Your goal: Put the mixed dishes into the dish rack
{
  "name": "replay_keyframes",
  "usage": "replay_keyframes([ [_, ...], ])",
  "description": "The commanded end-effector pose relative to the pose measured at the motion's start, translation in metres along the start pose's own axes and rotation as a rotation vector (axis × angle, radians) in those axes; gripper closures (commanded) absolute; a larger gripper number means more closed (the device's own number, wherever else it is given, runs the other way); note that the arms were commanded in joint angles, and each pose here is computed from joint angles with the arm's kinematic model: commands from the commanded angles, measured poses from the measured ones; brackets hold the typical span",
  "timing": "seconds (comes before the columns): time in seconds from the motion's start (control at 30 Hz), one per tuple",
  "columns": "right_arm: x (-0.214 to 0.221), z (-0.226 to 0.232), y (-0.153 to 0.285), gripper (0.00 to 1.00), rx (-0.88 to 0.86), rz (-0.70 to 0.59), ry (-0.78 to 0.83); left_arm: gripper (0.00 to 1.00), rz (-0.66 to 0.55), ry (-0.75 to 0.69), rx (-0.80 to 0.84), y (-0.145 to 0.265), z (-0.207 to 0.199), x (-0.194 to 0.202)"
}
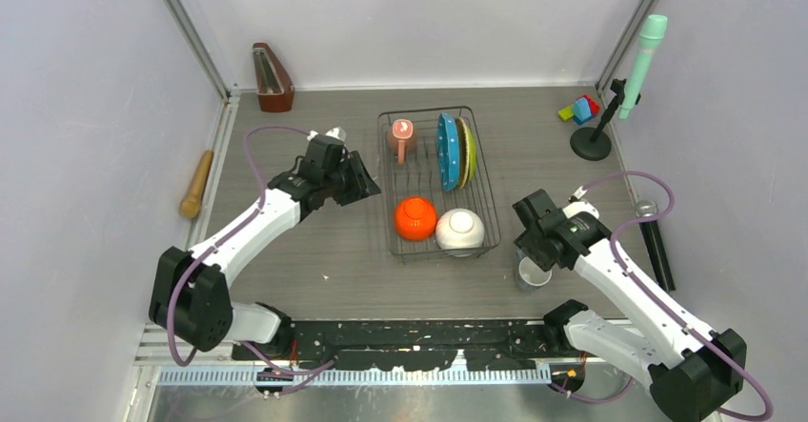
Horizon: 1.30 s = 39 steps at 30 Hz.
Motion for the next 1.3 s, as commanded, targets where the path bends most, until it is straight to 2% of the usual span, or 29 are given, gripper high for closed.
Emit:
replay_keyframes([
  [0.0,0.006,0.002,-0.017,0.57,0.009,-0.003,-0.029,0.59,-0.062,-0.05,0.032,0.024,-0.013,-0.011],
  [0.1,0.008,-0.001,-0.021,0.61,0.023,0.001,-0.026,0.59,-0.066,-0.058,0.042,0.03,-0.013,-0.011],
  [0.17,0.008,-0.003,-0.021,0.67,0.026,-0.006,-0.025,0.58,-0.07,-0.06,0.043,0.034,-0.014,-0.011],
  [0.27,0.008,-0.006,-0.021,0.96,0.028,-0.012,-0.021,0.58,-0.072,-0.062,0.064,0.042,-0.018,-0.012],
  [0.37,-0.008,-0.007,-0.001,0.99,0.028,-0.056,-0.025,0.53,-0.042,-0.068,0.132,0.051,-0.029,-0.011],
  [0.57,-0.059,-0.007,0.06,1.0,-0.042,-0.273,0.053,0.35,-0.04,-0.11,0.282,0.069,-0.057,0.004],
  [0.67,-0.079,-0.005,0.087,1.0,-0.083,-0.344,0.079,0.31,-0.007,-0.127,0.365,0.073,-0.072,0.012],
  [0.8,-0.102,0.004,0.131,1.0,-0.279,-0.449,0.191,0.3,0.098,-0.088,0.458,0.073,-0.087,0.017],
  [0.9,-0.108,0.015,0.156,1.0,-0.542,-0.565,0.258,0.3,0.165,-0.036,0.536,0.073,-0.098,0.02],
  [1.03,-0.102,0.038,0.161,1.0,-0.852,-0.672,0.323,0.31,0.286,0.066,0.7,0.075,-0.117,0.023],
  [1.17,-0.093,0.066,0.154,1.0,-1.071,-0.653,0.357,0.32,0.418,0.204,0.839,0.076,-0.13,0.026],
  [1.27,-0.088,0.083,0.153,1.0,-1.222,-0.639,0.357,0.32,0.459,0.254,0.884,0.077,-0.134,0.028],
])
Point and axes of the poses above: each gripper's point midway between its finger pads, its own y axis back along the fingers, its own z axis along the line the jaws close on, x = y × z, the point moved 9 cm from there along y, back along the fingers, and after that the axes turned 13 degrees about y, right-handed, at the moved point
